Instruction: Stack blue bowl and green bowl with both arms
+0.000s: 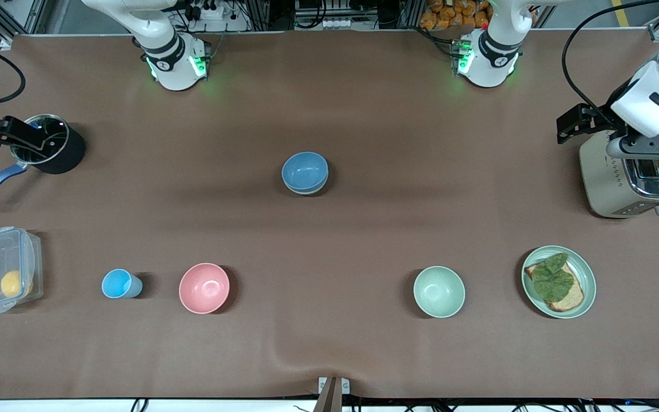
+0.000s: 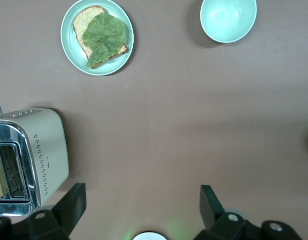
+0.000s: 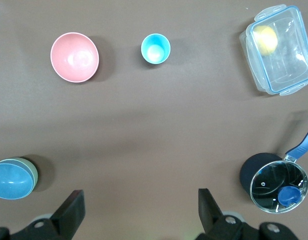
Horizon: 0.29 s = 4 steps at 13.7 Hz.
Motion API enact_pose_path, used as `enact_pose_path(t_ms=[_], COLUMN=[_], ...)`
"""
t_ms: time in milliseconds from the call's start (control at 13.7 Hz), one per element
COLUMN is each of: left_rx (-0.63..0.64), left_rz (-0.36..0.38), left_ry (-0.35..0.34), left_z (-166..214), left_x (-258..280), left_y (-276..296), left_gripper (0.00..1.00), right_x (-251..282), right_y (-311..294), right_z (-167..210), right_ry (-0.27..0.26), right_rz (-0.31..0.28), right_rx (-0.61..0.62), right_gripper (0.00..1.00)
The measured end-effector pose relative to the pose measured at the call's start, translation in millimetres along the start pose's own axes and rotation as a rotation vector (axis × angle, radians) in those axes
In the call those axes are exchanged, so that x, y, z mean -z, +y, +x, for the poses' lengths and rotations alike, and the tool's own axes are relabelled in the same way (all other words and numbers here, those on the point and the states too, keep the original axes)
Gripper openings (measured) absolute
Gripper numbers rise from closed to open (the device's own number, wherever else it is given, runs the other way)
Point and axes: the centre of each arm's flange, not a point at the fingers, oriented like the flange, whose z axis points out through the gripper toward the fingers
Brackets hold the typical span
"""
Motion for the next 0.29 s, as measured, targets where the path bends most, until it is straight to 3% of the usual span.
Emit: enact_pose_path(t_ms=[291], left_rx=[0.0], left_rz=[0.0], left_ry=[-0.001], left_z=[0.4], left_x=[-0.6], left_y=[0.0], left_gripper=[1.0], right_x=[6.0], right_y=[0.3], right_z=[-1.3], right_ry=[0.009], right_rz=[0.0], right_rx=[0.001], right_gripper=[1.0])
